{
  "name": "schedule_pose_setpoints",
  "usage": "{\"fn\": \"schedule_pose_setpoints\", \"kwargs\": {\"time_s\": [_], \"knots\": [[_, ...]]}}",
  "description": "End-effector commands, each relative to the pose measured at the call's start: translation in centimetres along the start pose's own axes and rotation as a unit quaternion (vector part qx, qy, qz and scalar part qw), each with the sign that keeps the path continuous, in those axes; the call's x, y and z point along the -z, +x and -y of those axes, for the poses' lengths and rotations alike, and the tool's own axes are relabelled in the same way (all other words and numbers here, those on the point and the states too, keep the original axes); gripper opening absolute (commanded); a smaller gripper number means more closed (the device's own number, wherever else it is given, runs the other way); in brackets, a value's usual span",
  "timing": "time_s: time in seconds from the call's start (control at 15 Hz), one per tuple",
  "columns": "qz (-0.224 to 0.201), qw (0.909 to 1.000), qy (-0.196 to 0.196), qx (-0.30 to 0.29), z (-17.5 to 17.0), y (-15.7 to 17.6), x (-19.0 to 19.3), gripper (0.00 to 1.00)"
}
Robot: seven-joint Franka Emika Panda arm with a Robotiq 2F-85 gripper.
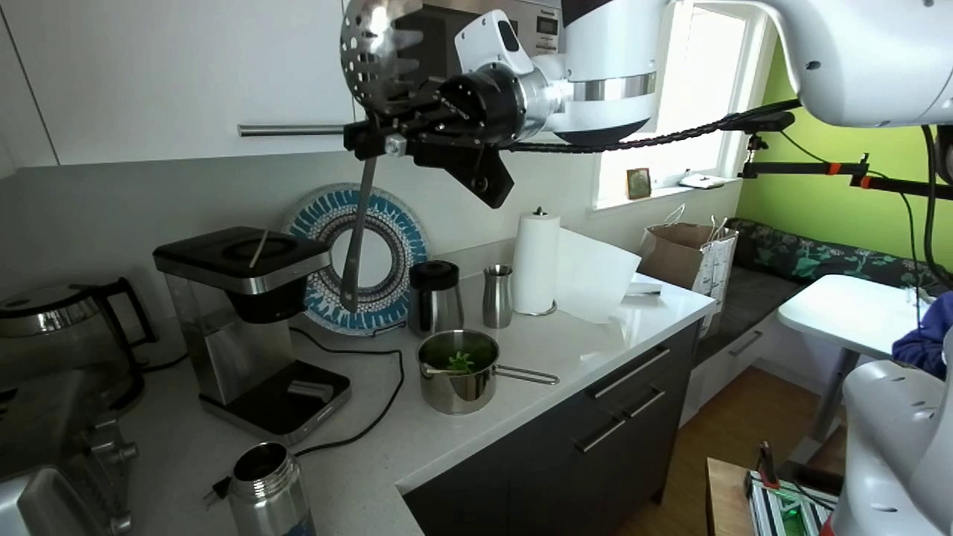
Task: Put the serving spoon in the bottle
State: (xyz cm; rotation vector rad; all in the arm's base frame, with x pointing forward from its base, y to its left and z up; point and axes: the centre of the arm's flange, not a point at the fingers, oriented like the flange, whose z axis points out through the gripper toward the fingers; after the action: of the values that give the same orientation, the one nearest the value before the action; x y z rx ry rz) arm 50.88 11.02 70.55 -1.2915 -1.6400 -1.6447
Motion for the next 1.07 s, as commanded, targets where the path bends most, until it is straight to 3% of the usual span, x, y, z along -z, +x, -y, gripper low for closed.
{"fn": "schedule_pose_setpoints", "kwargs": {"time_s": [0.0,0.2,0.27,0.33,0.47,0.53,0.73,1.0], "knots": [[-0.064,0.9951,0.015,-0.074,-0.4,-3.3,1.3,0.03],[-0.006,0.9893,0.047,-0.138,0.4,-6.7,3.7,0.03],[0.006,0.9915,0.04,-0.124,0.3,-7.2,4.8,0.03],[-0.012,0.9925,0.032,-0.117,0.0,-6.8,3.1,0.12],[0.001,0.9921,0.03,-0.122,0.0,-7.8,4.4,0.12],[0.003,0.9921,0.029,-0.122,-0.1,-7.8,4.6,0.03],[-0.083,0.9809,0.005,-0.176,-1.3,-7.1,1.3,0.03],[-0.094,0.96,-0.007,-0.263,-2.4,-7.1,-2.6,0.03]]}}
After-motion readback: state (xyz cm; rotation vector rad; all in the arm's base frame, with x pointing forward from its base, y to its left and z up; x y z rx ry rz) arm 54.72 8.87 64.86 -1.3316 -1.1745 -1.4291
